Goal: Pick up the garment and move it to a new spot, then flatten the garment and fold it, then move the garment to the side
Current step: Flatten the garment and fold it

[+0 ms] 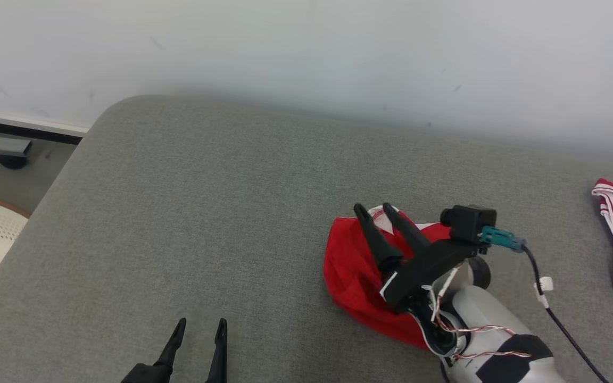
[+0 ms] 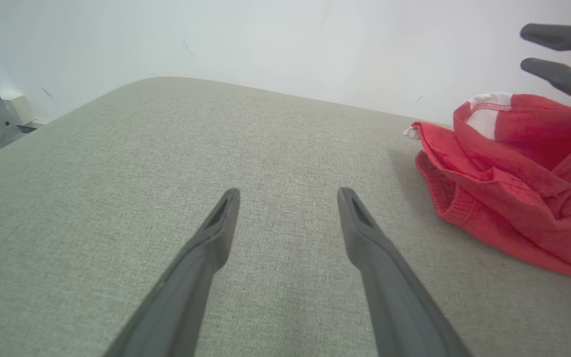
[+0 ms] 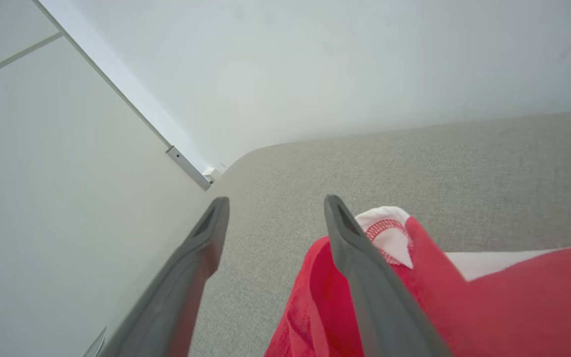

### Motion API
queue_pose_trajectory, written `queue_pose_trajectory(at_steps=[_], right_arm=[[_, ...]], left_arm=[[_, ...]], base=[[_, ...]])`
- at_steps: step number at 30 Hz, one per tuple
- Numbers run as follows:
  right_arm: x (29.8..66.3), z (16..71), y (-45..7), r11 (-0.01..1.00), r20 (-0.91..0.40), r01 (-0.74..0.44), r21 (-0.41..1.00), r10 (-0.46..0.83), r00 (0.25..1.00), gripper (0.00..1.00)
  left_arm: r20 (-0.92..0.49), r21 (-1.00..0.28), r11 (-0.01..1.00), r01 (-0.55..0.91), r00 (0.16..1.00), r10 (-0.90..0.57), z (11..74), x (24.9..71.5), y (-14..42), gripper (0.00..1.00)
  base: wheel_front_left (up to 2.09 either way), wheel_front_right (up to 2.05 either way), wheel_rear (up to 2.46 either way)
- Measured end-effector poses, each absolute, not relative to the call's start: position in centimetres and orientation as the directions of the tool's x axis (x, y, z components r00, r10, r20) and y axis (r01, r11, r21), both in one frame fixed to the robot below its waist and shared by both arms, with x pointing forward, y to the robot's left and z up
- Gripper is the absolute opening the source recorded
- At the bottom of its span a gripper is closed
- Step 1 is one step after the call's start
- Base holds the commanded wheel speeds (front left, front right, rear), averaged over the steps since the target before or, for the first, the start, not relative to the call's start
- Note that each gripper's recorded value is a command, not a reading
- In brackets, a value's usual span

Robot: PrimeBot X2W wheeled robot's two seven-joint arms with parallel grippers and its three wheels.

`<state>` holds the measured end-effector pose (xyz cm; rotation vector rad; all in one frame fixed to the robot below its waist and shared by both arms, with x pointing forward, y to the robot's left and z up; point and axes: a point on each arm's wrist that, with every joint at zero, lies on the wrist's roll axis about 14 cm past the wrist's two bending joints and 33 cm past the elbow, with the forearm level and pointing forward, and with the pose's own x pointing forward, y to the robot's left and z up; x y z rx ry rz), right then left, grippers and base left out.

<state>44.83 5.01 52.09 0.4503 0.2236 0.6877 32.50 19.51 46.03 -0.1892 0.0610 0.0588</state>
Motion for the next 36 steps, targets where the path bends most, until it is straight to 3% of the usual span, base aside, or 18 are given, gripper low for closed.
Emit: queue_pose_trajectory(at_steps=[8,17,24,36], right_arm=[[46.4,55.6,-3.2,0.742,0.108,-0.491,0.457,0.502,0.858,1.00],[45.7,53.4,-11.8,0.836,0.080,-0.314,0.450,0.312,0.947,1.00],[43.7,51.2,-11.1,0.831,0.021,-0.297,0.469,0.326,0.945,1.00],[41.3,49.2,-4.6,0.774,-0.053,-0.403,0.489,0.487,0.872,1.00]], left_arm=[[-0.061,-0.184,0.982,-0.041,0.998,0.030,46.1,32.7,19.0,1.00],[-0.064,-0.178,0.983,-0.041,0.997,0.030,45.9,32.7,19.1,1.00],[-0.066,-0.178,0.983,-0.034,0.998,0.022,45.9,32.8,19.0,1.00],[-0.073,-0.178,0.983,-0.046,0.997,0.034,45.7,32.3,19.3,1.00]], base=[[0.00,0.00,0.00],[0.00,0.00,0.00],[0.00,0.00,0.00],[0.00,0.00,0.00]])
